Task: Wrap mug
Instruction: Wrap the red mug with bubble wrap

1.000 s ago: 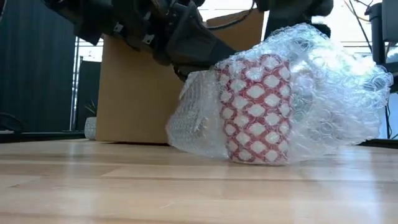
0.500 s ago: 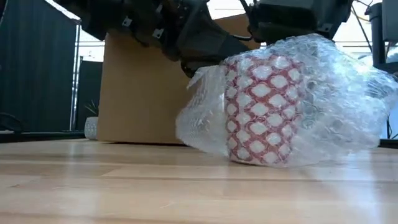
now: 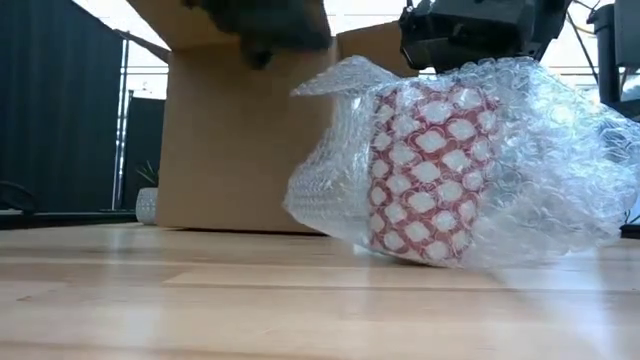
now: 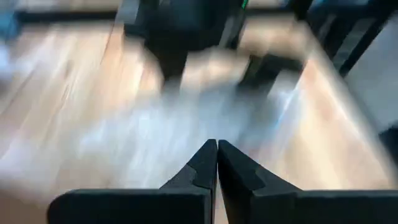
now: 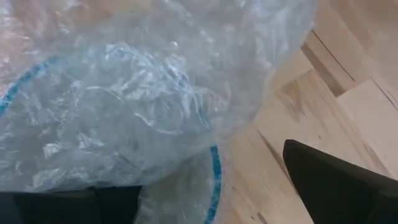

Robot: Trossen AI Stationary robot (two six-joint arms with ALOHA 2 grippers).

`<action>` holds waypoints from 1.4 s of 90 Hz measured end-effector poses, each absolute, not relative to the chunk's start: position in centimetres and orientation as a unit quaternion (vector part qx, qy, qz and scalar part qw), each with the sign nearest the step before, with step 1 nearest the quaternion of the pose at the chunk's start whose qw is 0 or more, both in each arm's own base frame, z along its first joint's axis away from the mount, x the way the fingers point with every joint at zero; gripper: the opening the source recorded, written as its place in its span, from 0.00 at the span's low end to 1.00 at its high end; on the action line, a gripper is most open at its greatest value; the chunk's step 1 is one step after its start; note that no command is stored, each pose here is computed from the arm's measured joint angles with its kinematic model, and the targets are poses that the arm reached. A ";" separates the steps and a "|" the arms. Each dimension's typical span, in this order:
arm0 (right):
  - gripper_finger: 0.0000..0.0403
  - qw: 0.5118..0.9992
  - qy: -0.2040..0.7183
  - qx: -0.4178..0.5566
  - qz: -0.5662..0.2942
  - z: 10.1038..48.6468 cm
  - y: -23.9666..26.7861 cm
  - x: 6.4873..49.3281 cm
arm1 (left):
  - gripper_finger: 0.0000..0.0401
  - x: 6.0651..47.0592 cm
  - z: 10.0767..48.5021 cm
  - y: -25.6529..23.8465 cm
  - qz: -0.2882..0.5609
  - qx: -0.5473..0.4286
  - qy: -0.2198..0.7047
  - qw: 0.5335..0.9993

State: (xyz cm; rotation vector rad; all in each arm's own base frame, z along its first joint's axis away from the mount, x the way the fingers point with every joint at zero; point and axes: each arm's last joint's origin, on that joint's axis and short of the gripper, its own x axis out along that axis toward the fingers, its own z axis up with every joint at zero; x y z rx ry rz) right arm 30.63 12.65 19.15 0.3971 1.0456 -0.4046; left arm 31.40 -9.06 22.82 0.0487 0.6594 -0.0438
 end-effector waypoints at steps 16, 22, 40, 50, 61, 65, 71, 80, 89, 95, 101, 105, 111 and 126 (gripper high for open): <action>0.85 0.827 0.498 0.186 -0.181 19.2 12.7 30.6 | 0.04 30.8 19.5 -6.3 0.042 -0.004 0.382 0.923; 0.85 0.827 0.498 0.187 -0.179 19.2 12.7 30.6 | 0.10 30.4 18.4 -4.9 0.064 -0.022 0.384 0.921; 0.85 0.828 0.497 0.188 -0.178 19.2 12.7 30.7 | 0.32 30.2 16.7 -2.4 0.052 -0.049 0.284 0.956; 0.85 0.828 0.497 0.190 -0.177 19.2 12.7 30.7 | 0.40 30.5 16.8 -1.9 0.040 -0.075 0.240 0.967; 0.85 0.825 0.501 0.198 -0.173 19.2 12.5 30.8 | 0.42 30.9 17.6 -2.8 -0.038 -0.094 0.205 0.974; 0.85 0.824 0.501 0.199 -0.173 19.2 12.4 30.8 | 0.42 31.1 18.1 -3.4 -0.058 -0.095 0.189 0.976; 0.85 0.824 0.500 0.200 -0.174 19.3 12.3 30.9 | 0.41 31.3 18.6 -4.3 -0.075 -0.094 0.173 0.978; 0.85 0.825 0.498 0.202 -0.174 19.3 12.3 31.0 | 0.39 31.8 19.4 -5.6 -0.093 -0.085 0.158 0.979; 0.85 0.828 0.494 0.202 -0.171 19.3 12.2 31.1 | 0.36 32.4 19.6 -6.8 -0.091 -0.068 0.158 0.981; 0.85 0.830 0.492 0.202 -0.169 19.4 12.2 31.2 | 0.35 33.1 19.5 -7.3 -0.076 -0.053 0.157 0.983; 0.85 0.830 0.491 0.203 -0.168 19.4 12.3 31.2 | 0.34 33.6 19.4 -7.6 -0.050 -0.032 0.168 0.984; 0.85 0.831 0.491 0.203 -0.168 19.4 12.3 31.2 | 0.33 34.1 19.4 -7.7 -0.033 -0.023 0.179 0.983; 0.85 0.831 0.491 0.202 -0.168 19.4 12.3 31.2 | 0.33 34.9 19.4 -8.1 -0.025 -0.015 0.203 0.979; 0.85 0.832 0.491 0.199 -0.165 19.4 12.3 31.2 | 0.33 36.6 19.6 -9.6 -0.036 0.011 0.245 0.969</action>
